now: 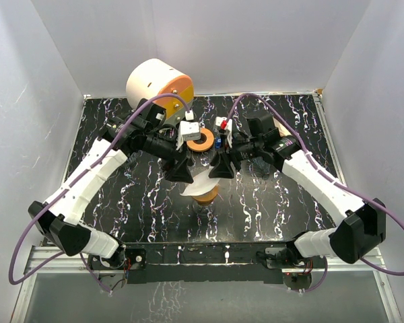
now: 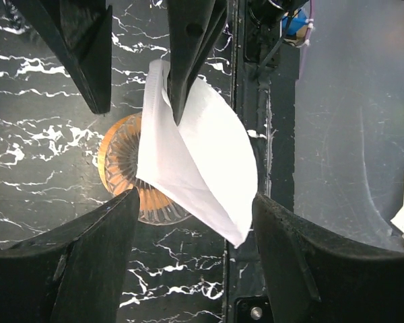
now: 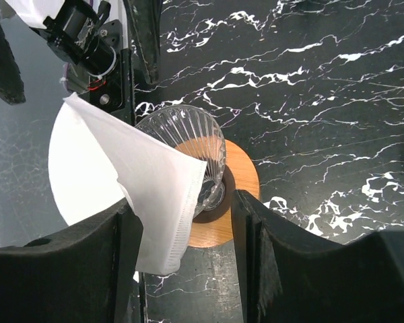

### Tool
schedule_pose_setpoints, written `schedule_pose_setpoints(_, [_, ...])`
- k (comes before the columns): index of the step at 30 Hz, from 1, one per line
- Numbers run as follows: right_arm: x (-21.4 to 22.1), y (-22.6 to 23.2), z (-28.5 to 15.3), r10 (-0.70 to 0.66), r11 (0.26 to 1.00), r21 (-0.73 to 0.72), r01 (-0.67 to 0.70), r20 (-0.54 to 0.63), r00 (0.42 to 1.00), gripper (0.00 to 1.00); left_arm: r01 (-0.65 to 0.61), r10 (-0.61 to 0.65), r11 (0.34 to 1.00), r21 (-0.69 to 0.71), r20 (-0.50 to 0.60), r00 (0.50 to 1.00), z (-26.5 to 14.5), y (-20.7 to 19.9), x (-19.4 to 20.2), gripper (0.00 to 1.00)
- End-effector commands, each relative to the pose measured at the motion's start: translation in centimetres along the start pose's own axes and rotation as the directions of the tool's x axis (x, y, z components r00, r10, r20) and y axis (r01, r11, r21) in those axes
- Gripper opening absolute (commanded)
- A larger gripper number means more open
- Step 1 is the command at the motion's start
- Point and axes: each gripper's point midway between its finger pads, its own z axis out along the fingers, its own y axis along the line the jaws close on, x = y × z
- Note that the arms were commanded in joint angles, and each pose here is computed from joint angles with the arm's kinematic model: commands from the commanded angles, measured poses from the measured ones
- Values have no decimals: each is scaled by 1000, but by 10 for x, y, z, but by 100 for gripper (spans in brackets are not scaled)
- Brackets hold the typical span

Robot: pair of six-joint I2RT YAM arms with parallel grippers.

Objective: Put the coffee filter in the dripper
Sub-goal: Place the coffee filter in the coffee dripper.

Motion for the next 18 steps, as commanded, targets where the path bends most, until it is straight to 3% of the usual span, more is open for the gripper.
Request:
schedule_pose_setpoints(1, [-27, 3, -11, -80, 996, 51, 76, 72, 994, 52, 28, -28, 1000, 0, 58, 998, -8, -12, -8, 66])
schedule_pose_setpoints(18, [-23, 4, -9, -59, 998, 37, 57, 68, 996, 54, 76, -76, 997, 4, 77, 994, 0, -9, -6, 64])
